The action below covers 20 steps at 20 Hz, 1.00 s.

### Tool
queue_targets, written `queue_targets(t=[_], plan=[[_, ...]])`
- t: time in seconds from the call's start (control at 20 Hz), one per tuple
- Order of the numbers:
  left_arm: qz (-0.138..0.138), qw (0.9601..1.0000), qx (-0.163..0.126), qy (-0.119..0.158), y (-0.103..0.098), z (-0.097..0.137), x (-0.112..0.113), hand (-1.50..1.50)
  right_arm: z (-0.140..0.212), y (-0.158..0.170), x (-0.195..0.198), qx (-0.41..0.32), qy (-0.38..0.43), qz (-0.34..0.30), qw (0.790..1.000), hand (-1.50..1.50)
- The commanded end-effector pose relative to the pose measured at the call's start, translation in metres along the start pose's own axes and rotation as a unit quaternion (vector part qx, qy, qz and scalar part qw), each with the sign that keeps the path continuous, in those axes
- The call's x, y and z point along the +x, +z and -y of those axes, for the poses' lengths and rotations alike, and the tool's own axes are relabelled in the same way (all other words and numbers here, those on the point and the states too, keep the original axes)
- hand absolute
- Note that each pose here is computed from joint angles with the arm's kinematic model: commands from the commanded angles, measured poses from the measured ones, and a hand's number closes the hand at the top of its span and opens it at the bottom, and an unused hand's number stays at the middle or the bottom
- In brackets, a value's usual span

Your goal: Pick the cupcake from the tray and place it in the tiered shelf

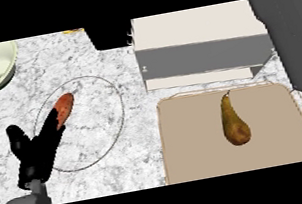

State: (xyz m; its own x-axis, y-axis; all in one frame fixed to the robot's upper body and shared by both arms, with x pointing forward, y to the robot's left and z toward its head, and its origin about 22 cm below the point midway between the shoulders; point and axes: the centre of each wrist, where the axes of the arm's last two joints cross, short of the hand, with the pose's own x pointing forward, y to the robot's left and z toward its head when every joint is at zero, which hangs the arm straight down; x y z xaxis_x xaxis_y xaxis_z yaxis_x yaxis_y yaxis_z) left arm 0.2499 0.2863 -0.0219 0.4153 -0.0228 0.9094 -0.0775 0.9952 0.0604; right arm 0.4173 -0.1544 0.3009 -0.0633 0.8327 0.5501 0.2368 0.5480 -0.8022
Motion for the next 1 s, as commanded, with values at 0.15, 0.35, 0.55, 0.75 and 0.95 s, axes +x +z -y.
queue_targets(t=[0.15,0.35,0.55,0.75,0.95], plan=[[-0.013,0.9999,-0.002,-0.003,-0.017,-0.002,0.002,0.00,0.008,-0.004,-0.006,0.019,0.039,-0.009,0.999,1.50],[-0.022,0.9998,-0.001,0.005,0.008,-0.006,-0.016,0.00,0.006,0.000,-0.006,-0.042,-0.100,-0.052,0.993,-1.50],[-0.016,0.9999,-0.003,0.001,0.008,-0.006,-0.018,0.00,0.006,-0.007,-0.009,-0.061,-0.163,-0.054,0.983,-1.50],[-0.012,0.9999,-0.004,0.004,-0.003,-0.008,-0.011,0.00,0.024,-0.008,-0.010,-0.073,-0.255,-0.054,0.963,-1.50],[-0.006,1.0000,0.002,-0.002,0.006,-0.015,-0.008,0.00,0.054,-0.004,-0.023,-0.098,-0.326,-0.059,0.938,-1.50]])
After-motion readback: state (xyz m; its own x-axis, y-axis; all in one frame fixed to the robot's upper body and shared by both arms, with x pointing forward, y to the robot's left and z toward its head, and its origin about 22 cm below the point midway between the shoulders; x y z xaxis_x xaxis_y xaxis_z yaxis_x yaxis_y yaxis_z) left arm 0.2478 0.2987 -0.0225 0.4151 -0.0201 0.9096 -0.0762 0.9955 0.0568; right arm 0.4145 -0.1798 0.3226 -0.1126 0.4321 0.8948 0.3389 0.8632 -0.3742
